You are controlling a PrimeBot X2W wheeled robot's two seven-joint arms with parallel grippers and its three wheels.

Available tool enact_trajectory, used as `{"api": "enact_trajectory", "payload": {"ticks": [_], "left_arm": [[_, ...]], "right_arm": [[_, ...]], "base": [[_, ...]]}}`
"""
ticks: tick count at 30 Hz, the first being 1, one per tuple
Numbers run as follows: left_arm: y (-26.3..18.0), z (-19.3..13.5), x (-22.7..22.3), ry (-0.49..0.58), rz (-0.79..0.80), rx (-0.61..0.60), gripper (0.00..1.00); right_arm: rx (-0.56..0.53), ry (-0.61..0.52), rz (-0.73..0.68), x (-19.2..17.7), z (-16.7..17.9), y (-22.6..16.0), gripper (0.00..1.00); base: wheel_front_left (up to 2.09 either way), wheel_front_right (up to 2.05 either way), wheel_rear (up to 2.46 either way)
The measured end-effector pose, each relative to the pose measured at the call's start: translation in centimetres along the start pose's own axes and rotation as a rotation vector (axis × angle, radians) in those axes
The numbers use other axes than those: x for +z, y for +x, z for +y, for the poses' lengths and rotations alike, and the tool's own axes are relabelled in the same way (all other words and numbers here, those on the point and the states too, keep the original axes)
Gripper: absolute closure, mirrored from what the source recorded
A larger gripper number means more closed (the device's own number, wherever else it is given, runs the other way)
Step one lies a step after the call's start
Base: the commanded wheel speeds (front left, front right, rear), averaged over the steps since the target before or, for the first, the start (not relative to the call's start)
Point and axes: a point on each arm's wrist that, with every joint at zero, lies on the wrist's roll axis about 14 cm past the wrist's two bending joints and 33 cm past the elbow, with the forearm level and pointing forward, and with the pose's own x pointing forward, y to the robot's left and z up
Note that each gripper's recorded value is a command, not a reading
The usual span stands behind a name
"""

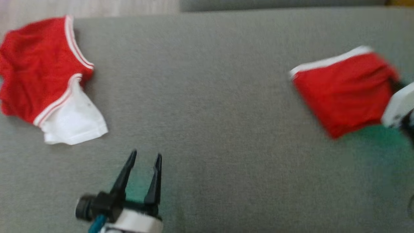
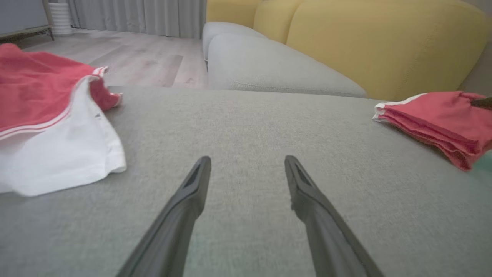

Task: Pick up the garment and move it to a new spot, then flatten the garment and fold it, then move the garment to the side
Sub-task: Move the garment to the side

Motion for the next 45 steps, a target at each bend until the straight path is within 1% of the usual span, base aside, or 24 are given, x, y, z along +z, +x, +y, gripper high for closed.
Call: {"api": "enact_trajectory", "payload": {"ticks": [4,6,9,11,12,13,14,17,19,21,23,24,26,29,33,36,39,41,45], "left_arm": [[3.3,-0.6,0.7,0.027,-0.015,-0.063,0.00],[4.4,-0.7,0.6,0.025,-0.013,-0.076,0.00],[4.7,-0.5,-0.7,0.017,0.023,-0.079,0.00],[4.5,-0.1,-1.2,0.015,0.040,-0.066,0.00],[4.3,0.2,-1.3,0.016,0.045,-0.056,0.00],[4.1,0.5,-1.4,0.018,0.049,-0.049,0.00],[4.0,0.7,-1.5,0.019,0.051,-0.043,0.00],[3.7,0.7,-1.4,0.017,0.050,-0.040,0.00],[3.6,0.5,-1.1,0.018,0.040,-0.042,0.00],[3.5,0.4,-0.6,0.019,0.024,-0.045,0.00],[3.3,0.1,0.1,0.010,0.002,-0.044,0.00],[3.2,0.0,0.5,0.006,-0.008,-0.045,0.00],[2.7,-0.3,1.0,-0.005,-0.026,-0.042,0.00],[1.3,-0.4,1.2,-0.026,-0.036,-0.027,0.00],[-0.9,0.2,1.3,-0.033,-0.049,0.024,0.00],[-2.1,0.5,2.0,-0.031,-0.079,0.043,0.00],[-3.3,0.9,2.1,-0.031,-0.094,0.066,0.00],[-4.0,1.1,1.9,-0.032,-0.094,0.075,0.00],[-4.8,1.2,1.5,-0.027,-0.090,0.081,0.00]], "right_arm": [[-0.170,-0.107,0.004,1.8,-6.6,0.7,1.00],[-0.247,-0.119,0.023,2.0,-9.6,0.9,1.00],[-0.340,-0.162,0.075,1.2,-13.0,0.9,1.00],[-0.378,-0.176,0.091,1.1,-14.2,1.0,1.00],[-0.394,-0.188,0.095,1.2,-14.5,1.0,0.75],[-0.408,-0.208,0.092,1.4,-14.8,0.9,0.07],[-0.426,-0.213,0.081,1.7,-15.2,0.7,0.00],[-0.477,-0.271,0.036,3.1,-16.2,-0.2,0.00],[-0.481,-0.285,-0.026,4.5,-15.7,-0.6,0.00],[-0.460,-0.287,-0.113,5.9,-14.4,-0.8,0.00],[-0.415,-0.255,-0.220,7.2,-12.2,-1.1,0.00],[-0.391,-0.261,-0.257,7.5,-11.1,-1.4,0.00],[-0.353,-0.296,-0.327,7.9,-9.4,-2.4,0.00],[-0.284,-0.296,-0.424,7.5,-6.9,-4.6,0.00],[-0.183,-0.279,-0.535,6.4,-3.0,-7.9,0.00],[-0.118,-0.265,-0.576,4.4,-0.2,-10.1,0.00],[-0.064,-0.194,-0.593,1.9,2.3,-11.8,0.00],[-0.048,-0.150,-0.603,0.4,3.3,-12.7,0.00],[-0.008,-0.113,-0.562,-3.3,5.1,-13.5,0.00]], "base": [[0.00,0.00,0.00],[0.00,0.00,0.00],[0.00,0.00,0.00],[0.00,0.00,0.00],[0.00,0.00,0.00],[0.00,0.00,0.00],[0.00,0.00,0.00],[0.00,0.00,0.00],[0.00,0.00,0.00],[0.00,0.00,0.00],[0.00,0.00,0.00],[0.00,0.00,0.00],[0.00,0.00,0.00],[0.00,0.00,0.00],[0.00,0.00,0.00],[0.00,0.00,0.00],[0.00,0.00,0.00],[0.00,0.00,0.00],[0.00,0.00,0.00]]}}
